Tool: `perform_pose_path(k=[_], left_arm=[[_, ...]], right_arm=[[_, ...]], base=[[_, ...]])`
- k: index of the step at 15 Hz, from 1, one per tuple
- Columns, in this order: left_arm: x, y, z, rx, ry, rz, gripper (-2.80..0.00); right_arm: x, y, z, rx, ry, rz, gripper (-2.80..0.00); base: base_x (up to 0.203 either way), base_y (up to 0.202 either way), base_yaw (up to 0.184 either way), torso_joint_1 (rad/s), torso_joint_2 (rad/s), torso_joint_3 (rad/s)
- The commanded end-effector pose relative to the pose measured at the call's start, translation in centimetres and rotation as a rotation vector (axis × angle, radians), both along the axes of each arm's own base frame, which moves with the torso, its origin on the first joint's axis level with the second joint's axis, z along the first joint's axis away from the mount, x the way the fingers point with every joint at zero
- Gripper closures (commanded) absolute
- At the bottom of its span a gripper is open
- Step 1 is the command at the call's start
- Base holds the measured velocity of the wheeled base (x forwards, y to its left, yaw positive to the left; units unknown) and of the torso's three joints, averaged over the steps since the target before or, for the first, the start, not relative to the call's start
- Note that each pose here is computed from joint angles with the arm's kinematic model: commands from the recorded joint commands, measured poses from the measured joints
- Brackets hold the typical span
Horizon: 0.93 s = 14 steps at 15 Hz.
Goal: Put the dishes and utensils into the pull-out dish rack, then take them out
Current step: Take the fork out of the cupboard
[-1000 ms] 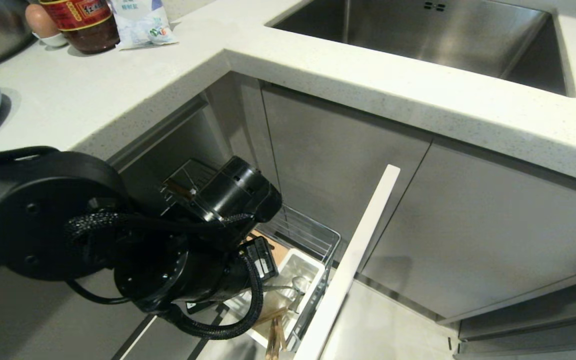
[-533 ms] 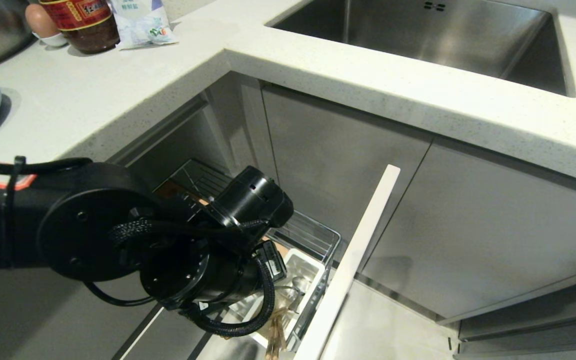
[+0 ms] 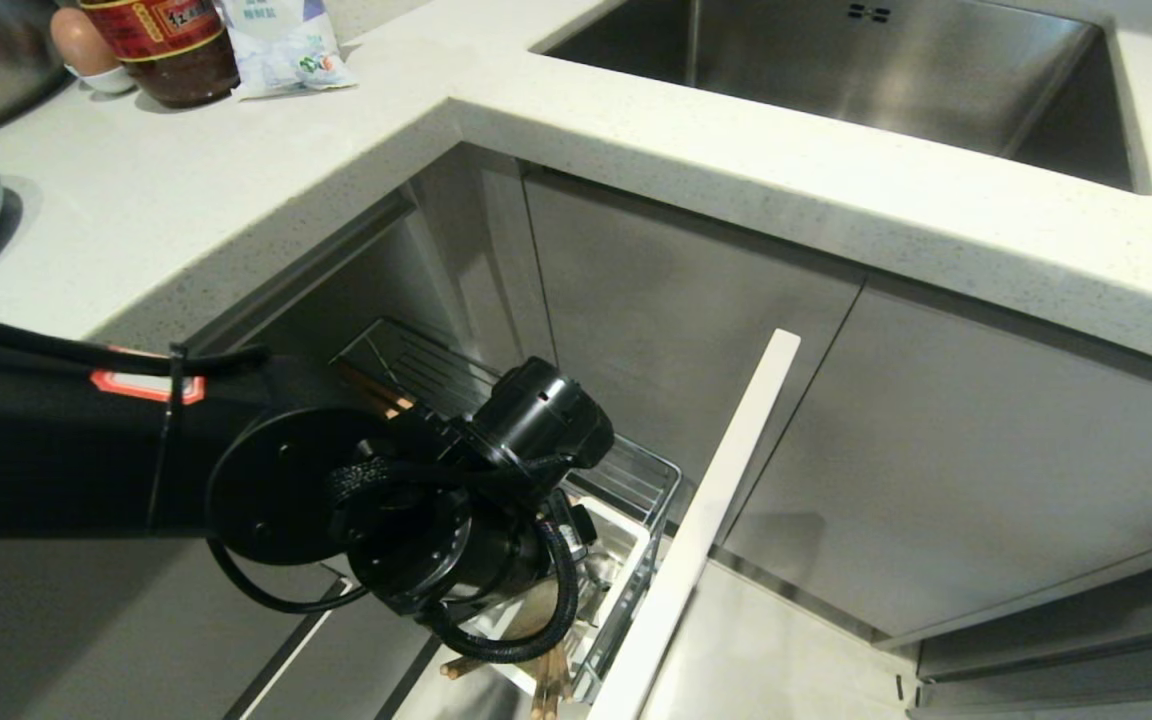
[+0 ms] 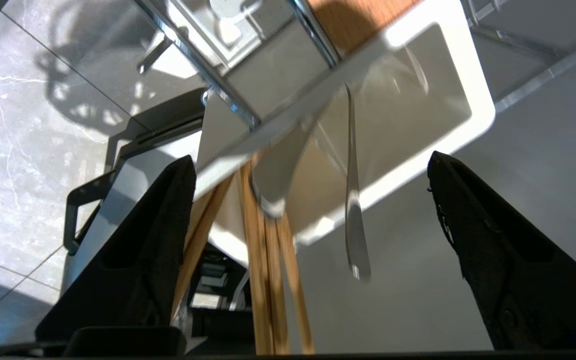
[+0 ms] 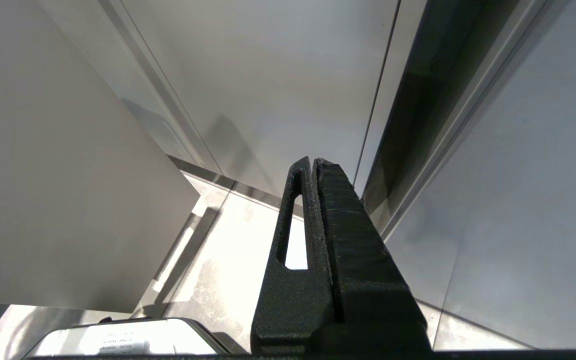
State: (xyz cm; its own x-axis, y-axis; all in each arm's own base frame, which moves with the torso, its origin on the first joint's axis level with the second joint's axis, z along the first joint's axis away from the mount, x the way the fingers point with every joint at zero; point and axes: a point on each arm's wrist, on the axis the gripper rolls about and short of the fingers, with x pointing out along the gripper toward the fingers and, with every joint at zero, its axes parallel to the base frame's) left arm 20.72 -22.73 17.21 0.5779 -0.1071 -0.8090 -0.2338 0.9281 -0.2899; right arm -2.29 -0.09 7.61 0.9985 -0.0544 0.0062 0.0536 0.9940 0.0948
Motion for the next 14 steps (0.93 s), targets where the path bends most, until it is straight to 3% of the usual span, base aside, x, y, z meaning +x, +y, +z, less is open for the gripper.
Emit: perform_pose_path(k=[1,13,14], left_arm=[[0.66,-0.33,-1.10,0.018,0.015,0.014,-2.80],[0.96,-0.51,-1.41,0.021,0.015,0.017,-2.80],[0.94,-0.51,-1.44,0.021,0.015,0.016,0.00]], right_arm=[[-0.03,0.00,-0.01,0.000,-0.004,-0.001,0.00],[-0.03,0.00,-0.01,0.000,-0.005,0.001,0.00],[-0.03,0.00,-0.01,0.000,-0.005,0.001,0.00]], base=[[0.000,0.000,0.000,0.000,0.00,0.000],[0.000,0.000,0.000,0.000,0.00,0.000],[0.000,0.000,0.000,0.000,0.00,0.000]])
